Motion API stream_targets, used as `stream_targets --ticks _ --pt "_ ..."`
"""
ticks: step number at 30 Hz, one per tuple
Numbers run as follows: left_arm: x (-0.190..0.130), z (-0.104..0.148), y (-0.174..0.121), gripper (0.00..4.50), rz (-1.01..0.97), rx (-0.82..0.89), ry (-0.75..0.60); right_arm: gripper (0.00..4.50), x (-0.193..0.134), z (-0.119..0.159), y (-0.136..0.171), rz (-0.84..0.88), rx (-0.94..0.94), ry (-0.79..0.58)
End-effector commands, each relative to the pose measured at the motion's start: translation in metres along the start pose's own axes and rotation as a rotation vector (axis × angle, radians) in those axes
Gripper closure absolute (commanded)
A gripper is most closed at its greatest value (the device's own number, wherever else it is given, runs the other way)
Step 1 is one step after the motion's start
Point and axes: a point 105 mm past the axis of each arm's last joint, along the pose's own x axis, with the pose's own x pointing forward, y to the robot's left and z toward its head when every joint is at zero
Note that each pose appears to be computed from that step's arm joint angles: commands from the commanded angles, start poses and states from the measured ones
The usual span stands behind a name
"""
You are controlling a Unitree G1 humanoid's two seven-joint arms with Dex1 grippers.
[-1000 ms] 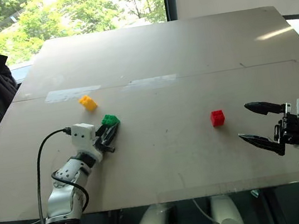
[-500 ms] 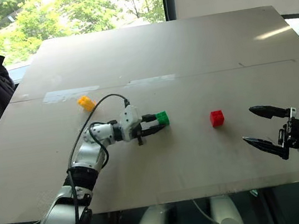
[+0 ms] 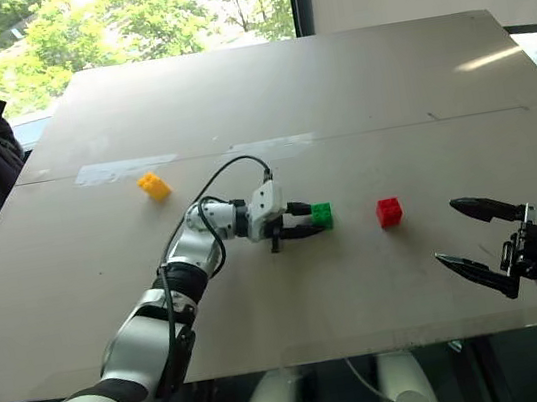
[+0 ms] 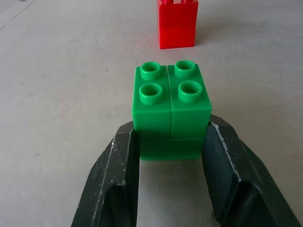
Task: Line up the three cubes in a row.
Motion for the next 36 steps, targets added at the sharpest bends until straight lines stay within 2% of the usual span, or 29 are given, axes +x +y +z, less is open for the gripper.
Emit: stream_targets --ticks 1,9,23,24,29,36 --pt "0.012 -0.005 -0.011 3.27 -0.050 -0.008 0.013 0.00 -0.001 0.011 0.000 -0.010 -0.058 -0.022" --pt "0.020 -0.010 -0.026 3.27 -0.072 -0.019 0.008 0.00 0.001 0.005 -0.002 -0.011 -0.045 -0.004" --pt "0.021 -0.010 -0.019 3.27 -0.017 -0.054 0.009 0.00 -0.007 -0.005 -0.007 -0.021 -0.055 0.032" --pt "0.021 -0.010 -0.019 2.23 -0.012 -0.052 0.009 0.00 -0.007 -0.005 -0.007 -0.021 -0.056 0.032" --pt "0.021 -0.012 -0.018 0.04 -0.011 -0.028 0.035 0.00 -0.009 -0.005 -0.007 -0.015 -0.055 0.031" --pt "0.007 -0.008 -0.008 0.04 0.062 -0.011 0.012 0.00 -0.008 -0.005 -0.006 0.001 -0.055 0.023"
